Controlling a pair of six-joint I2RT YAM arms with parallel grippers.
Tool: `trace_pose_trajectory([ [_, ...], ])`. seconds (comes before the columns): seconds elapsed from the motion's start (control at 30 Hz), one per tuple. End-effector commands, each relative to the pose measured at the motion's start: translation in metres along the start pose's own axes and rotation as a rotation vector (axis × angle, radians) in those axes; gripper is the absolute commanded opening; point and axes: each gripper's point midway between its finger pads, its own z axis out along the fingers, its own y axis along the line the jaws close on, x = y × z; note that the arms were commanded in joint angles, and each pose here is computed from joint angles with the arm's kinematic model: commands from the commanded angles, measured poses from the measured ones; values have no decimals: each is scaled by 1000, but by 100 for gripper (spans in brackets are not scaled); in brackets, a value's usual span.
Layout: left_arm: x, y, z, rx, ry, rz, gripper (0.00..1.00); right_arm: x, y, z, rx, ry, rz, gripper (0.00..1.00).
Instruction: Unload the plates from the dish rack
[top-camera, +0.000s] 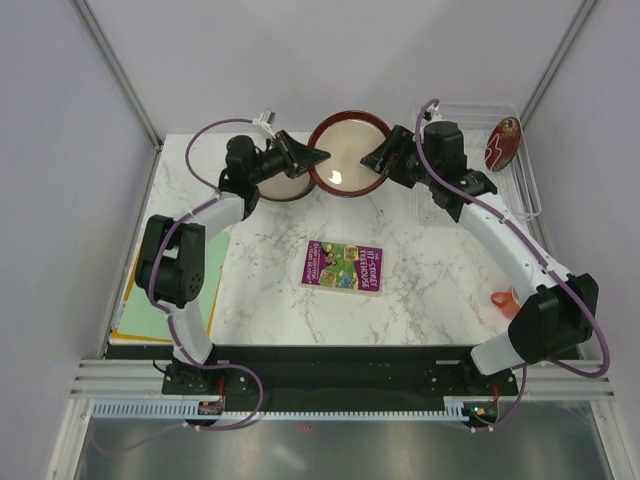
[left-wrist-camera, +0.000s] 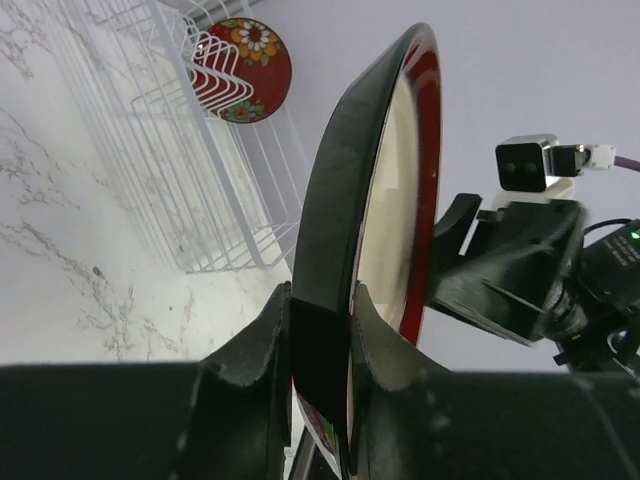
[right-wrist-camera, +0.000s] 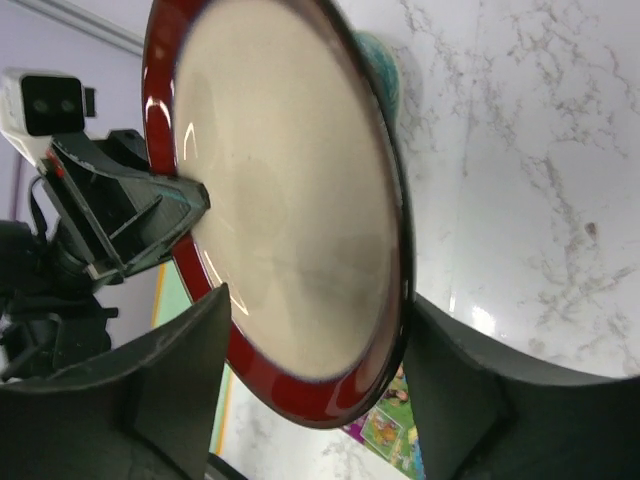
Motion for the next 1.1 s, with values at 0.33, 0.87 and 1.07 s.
trace_pose_trajectory([
  [0.33, -95, 76, -55, -389, -159, 220, 2, -65, 15, -41, 30, -251, -196, 89],
  [0.87, -120, 181, -83, -561, -158, 116, 2, -49, -35, -24, 134, -187, -218, 91],
  [1.07, -130, 201, -101, -605, -191, 96, 2, -50, -47, -26, 153, -184, -214, 91],
])
